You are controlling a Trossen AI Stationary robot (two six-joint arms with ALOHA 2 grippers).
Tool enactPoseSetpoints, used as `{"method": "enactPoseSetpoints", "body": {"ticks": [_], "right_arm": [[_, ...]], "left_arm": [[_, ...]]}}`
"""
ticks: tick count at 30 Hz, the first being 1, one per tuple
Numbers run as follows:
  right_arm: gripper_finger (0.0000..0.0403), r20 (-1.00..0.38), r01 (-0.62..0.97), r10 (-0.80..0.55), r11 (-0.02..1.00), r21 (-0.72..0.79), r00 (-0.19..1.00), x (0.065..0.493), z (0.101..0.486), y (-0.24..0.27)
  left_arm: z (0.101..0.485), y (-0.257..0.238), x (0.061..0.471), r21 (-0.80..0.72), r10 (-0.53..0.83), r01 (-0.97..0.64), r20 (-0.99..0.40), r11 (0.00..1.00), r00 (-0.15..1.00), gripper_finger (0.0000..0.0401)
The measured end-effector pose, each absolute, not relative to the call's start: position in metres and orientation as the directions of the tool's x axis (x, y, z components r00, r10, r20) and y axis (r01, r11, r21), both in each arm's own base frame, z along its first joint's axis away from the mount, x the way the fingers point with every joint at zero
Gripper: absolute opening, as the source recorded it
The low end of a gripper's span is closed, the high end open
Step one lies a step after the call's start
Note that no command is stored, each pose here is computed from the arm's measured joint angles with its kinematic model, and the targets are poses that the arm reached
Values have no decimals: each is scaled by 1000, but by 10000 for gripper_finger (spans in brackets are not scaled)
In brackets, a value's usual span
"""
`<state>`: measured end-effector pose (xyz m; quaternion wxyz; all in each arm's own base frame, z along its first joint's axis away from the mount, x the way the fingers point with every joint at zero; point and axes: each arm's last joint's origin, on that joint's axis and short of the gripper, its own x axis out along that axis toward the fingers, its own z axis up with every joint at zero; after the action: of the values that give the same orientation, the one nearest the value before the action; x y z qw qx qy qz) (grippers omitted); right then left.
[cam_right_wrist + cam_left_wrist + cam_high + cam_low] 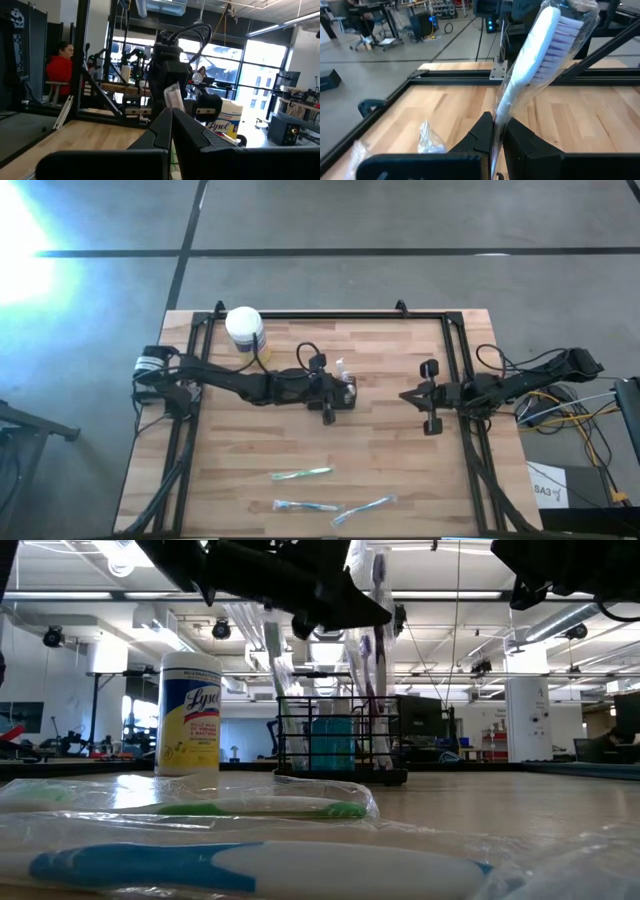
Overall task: Pick & Place toothbrushing station
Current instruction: Put the purple toothbrush into the black wire organizer
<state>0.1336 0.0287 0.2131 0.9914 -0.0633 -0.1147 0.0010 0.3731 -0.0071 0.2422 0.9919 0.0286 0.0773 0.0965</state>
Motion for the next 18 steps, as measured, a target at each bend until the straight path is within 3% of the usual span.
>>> {"method": "enactPoseSetpoints", "body": {"ticks": [18], "right_arm": [[8,226,13,16,992,-128,974,134,213,29]], "left_arm": [[199,2,390,39,227,-224,-225,974,948,25]]}}
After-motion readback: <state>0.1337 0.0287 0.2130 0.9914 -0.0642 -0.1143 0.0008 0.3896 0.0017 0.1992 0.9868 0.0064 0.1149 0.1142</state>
